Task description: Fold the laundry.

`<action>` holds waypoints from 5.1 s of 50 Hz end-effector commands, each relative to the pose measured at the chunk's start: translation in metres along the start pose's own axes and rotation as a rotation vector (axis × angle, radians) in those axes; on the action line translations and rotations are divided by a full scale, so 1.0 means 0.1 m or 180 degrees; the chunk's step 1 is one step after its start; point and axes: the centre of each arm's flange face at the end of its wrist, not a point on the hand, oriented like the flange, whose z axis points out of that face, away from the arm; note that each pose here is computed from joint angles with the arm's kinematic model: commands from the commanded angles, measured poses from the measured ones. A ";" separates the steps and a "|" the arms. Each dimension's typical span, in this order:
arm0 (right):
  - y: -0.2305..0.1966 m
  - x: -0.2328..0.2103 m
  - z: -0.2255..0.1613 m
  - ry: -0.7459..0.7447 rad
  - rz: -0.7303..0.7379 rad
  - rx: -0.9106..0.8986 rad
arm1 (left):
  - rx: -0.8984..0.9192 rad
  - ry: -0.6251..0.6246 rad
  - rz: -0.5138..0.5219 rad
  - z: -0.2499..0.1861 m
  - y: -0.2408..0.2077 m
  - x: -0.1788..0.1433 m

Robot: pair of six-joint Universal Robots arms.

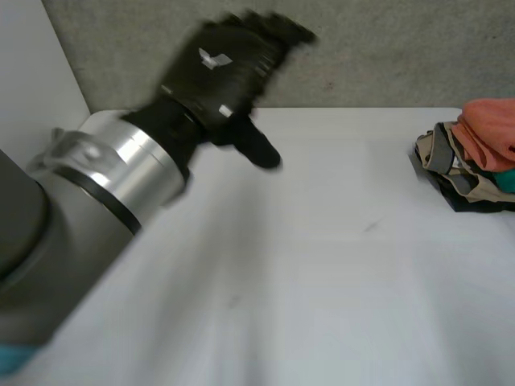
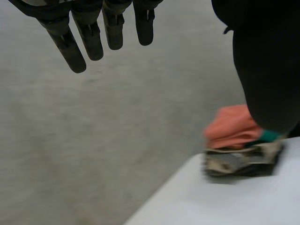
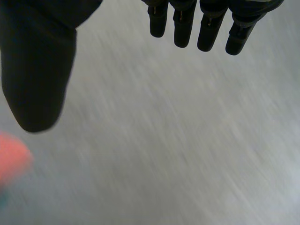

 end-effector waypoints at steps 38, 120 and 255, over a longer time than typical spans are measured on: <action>0.10 -2.22 -2.48 -0.2985 0.0284 -0.0416 | -0.1654 -0.1517 0.1306 0.13 2.85 -3.32; -0.16 -2.98 -2.71 -0.2879 0.0960 -0.1204 | -0.2483 -0.0621 0.0989 -0.33 2.56 -1.27; -2.11 -1.83 -2.18 -0.2657 0.1537 0.0382 | -0.1324 -0.1290 -0.0012 0.23 2.35 -0.90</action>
